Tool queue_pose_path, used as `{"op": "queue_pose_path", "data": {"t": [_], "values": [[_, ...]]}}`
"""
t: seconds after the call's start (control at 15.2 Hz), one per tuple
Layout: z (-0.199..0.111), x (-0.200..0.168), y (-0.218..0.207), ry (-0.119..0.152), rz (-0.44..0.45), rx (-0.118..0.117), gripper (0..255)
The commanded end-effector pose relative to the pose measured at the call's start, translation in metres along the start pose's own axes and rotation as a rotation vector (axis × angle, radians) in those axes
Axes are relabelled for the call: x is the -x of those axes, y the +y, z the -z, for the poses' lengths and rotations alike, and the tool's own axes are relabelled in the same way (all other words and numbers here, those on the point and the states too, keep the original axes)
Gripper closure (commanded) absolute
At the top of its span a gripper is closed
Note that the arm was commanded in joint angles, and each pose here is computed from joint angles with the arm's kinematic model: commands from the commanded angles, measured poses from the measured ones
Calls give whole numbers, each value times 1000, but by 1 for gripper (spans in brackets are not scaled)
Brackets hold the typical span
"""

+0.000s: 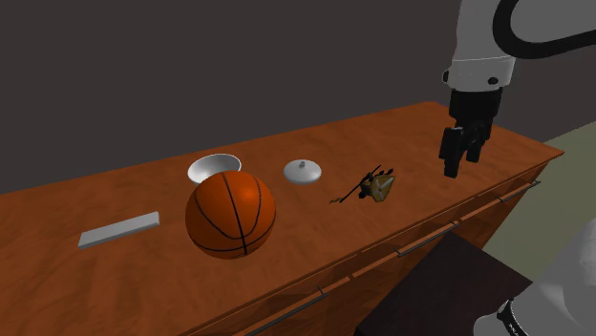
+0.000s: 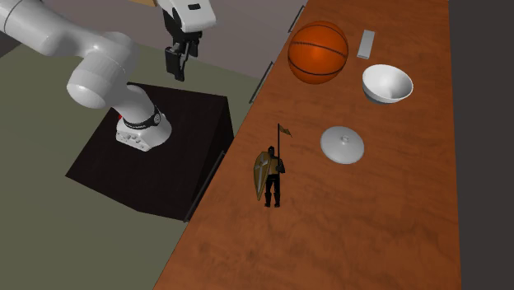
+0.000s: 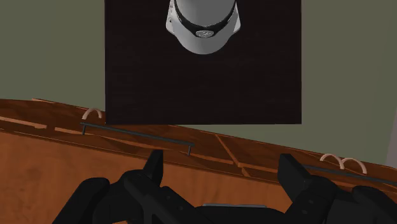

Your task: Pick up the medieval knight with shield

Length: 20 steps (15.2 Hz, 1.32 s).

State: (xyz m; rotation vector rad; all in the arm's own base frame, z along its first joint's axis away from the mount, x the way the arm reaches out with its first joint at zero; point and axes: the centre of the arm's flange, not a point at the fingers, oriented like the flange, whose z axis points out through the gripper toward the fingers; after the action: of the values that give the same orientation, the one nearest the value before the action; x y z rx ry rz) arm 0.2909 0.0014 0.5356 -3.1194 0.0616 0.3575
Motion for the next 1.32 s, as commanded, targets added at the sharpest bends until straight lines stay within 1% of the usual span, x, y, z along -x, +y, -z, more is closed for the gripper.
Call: {"op": "queue_pose_path", "data": {"t": [0.0, 1.25], "values": [[0, 0, 0, 0, 0, 0, 0], [-115, -223, -20, -11, 106, -62, 0]]}}
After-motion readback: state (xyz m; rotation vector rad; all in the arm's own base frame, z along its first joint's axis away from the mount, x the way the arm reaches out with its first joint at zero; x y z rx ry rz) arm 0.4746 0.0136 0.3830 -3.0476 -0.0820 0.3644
